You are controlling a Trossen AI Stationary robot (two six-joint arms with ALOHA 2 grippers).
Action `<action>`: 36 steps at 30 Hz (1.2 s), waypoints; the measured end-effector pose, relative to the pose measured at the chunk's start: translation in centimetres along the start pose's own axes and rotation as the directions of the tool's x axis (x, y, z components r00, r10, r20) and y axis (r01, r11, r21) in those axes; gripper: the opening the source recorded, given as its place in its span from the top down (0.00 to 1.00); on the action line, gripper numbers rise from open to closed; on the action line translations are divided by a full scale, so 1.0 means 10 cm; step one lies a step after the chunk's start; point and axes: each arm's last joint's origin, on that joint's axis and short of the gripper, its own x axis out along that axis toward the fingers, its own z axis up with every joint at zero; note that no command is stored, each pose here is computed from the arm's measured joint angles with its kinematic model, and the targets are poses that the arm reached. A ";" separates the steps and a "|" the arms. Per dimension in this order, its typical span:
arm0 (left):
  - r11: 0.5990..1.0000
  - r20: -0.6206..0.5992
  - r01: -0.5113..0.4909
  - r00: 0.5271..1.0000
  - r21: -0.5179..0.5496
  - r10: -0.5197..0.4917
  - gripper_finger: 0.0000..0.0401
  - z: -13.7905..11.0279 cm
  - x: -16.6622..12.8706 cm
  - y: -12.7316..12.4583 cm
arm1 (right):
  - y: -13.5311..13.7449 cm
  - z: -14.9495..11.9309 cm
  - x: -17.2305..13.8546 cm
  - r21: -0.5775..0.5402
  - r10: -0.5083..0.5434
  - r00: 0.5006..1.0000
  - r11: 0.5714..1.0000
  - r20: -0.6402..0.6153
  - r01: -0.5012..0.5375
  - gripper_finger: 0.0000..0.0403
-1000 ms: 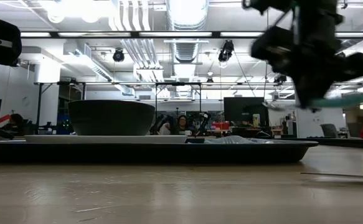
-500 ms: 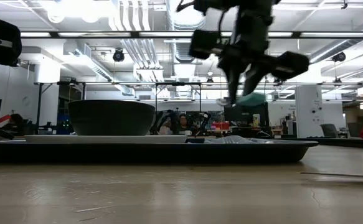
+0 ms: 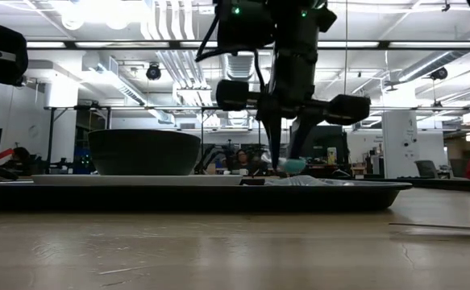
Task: Set up tray
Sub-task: Put the spoon on top of the napkin on the left of the fork
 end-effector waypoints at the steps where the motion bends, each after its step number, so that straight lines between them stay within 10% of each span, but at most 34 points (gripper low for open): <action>1: 1.000 0.000 0.000 1.000 0.000 0.000 0.79 0.00 0.00 0.00 | 0.00 0.01 0.02 0.002 -0.007 1.000 1.000 0.003 0.007 0.88; 36: 1.000 -0.001 0.000 1.000 0.000 0.000 0.79 0.00 0.00 0.00 | -0.13 0.11 0.34 0.000 -0.001 0.996 1.000 0.092 0.001 0.81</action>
